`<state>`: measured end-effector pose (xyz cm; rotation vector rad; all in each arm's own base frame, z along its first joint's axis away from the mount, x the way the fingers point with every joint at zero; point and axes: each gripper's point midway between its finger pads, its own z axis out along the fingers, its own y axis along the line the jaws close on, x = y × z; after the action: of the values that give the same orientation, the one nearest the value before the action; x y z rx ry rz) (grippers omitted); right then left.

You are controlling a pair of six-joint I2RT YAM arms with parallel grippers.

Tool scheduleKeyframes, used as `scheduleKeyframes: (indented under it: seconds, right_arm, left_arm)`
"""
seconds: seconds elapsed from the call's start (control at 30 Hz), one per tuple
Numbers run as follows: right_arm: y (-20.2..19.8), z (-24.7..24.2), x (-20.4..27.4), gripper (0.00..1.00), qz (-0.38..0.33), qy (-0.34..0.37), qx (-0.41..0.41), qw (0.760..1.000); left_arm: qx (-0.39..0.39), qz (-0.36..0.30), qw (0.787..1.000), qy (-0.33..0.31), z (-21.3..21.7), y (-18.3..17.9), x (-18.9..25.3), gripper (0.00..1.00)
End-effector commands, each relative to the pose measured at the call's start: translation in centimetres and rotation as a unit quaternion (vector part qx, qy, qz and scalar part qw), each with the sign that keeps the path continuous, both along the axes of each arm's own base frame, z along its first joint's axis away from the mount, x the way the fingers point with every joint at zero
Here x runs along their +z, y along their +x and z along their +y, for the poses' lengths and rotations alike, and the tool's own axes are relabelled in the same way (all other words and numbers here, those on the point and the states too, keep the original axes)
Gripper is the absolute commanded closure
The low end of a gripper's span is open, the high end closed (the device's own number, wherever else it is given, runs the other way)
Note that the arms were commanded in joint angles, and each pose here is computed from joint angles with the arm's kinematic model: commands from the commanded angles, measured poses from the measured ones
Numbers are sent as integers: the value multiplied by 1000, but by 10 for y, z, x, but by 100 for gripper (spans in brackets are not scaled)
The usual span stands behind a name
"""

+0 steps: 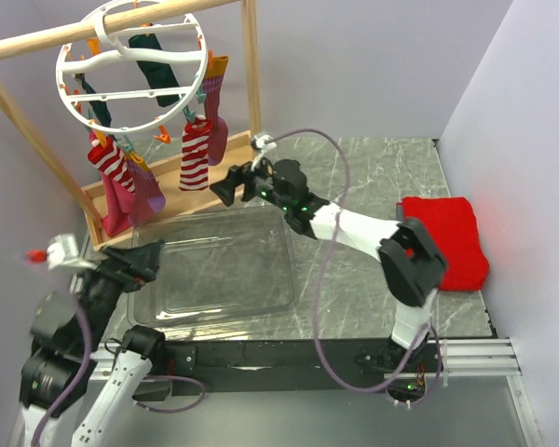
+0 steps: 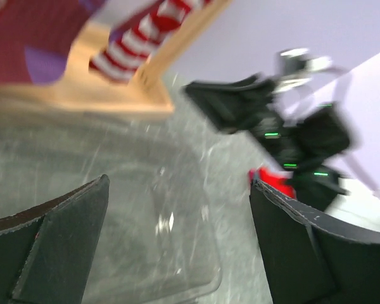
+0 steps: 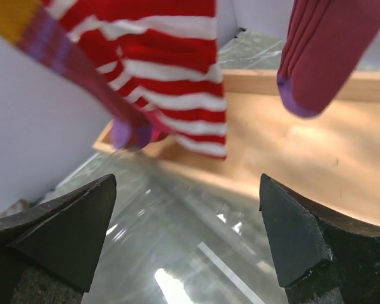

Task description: Remove the socks clipped to the hanger

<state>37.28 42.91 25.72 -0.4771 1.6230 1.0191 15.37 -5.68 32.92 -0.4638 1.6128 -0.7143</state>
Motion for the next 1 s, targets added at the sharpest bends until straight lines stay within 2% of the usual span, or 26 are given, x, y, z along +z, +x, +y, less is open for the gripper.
scheduleKeyframes:
  seconds: [0.0, 0.07, 0.1, 0.17, 0.2, 0.33, 0.53, 0.67, 0.73, 0.77, 0.83, 0.87, 0.93, 0.97]
  right_arm:
    - [23, 29, 17, 0, -68, 19, 7, 997]
    - [27, 41, 24, 0, -89, 27, 23, 995]
    - [32, 49, 8, 0, -83, 18, 26, 996]
    - [40, 59, 14, 0, -97, 19, 30, 995]
    - [46, 65, -3, 0, -89, 9, 30, 996]
    - [56, 81, -4, 0, -97, 12, 41, 994]
    - [55, 94, -10, 12, -96, 19, 68, 993]
    - [45, 100, -5, 26, -97, 36, 89, 991]
    - [40, 102, -3, 34, -93, 44, 100, 990]
    - [38, 103, 0, 43, -95, 49, 105, 989]
    - [34, 103, 4, 54, -90, 57, 112, 988]
    - [30, 102, 10, 65, -91, 62, 118, 987]
    - [25, 99, 9, 73, -82, 65, 122, 987]
    - [20, 97, 18, 82, -85, 72, 123, 986]
  left_arm:
    - [47, -78, 996, -8, 24, -17, 35, 4]
    - [60, -90, 994, -8, 30, -23, 39, 4]
    - [73, -92, 993, -8, 35, -24, 40, 4]
    - [82, -94, 992, -5, 39, -25, 42, 4]
    - [85, -94, 992, -2, 41, -26, 43, 4]
    - [101, -94, 990, 12, 47, -24, 43, 3]
    - [97, -84, 991, 24, 44, -17, 40, 1]
    - [58, -63, 996, 32, 27, -7, 39, 0]
    - [48, -50, 997, 32, 21, 0, 38, 3]
    - [42, -48, 998, 30, 18, 1, 38, 4]
    - [32, -44, 998, 26, 13, 5, 38, 3]
    - [30, -43, 998, 25, 12, 6, 38, 4]
    - [25, -40, 999, 18, 9, 7, 37, 4]
    - [22, -41, 999, 16, 8, 7, 37, 4]
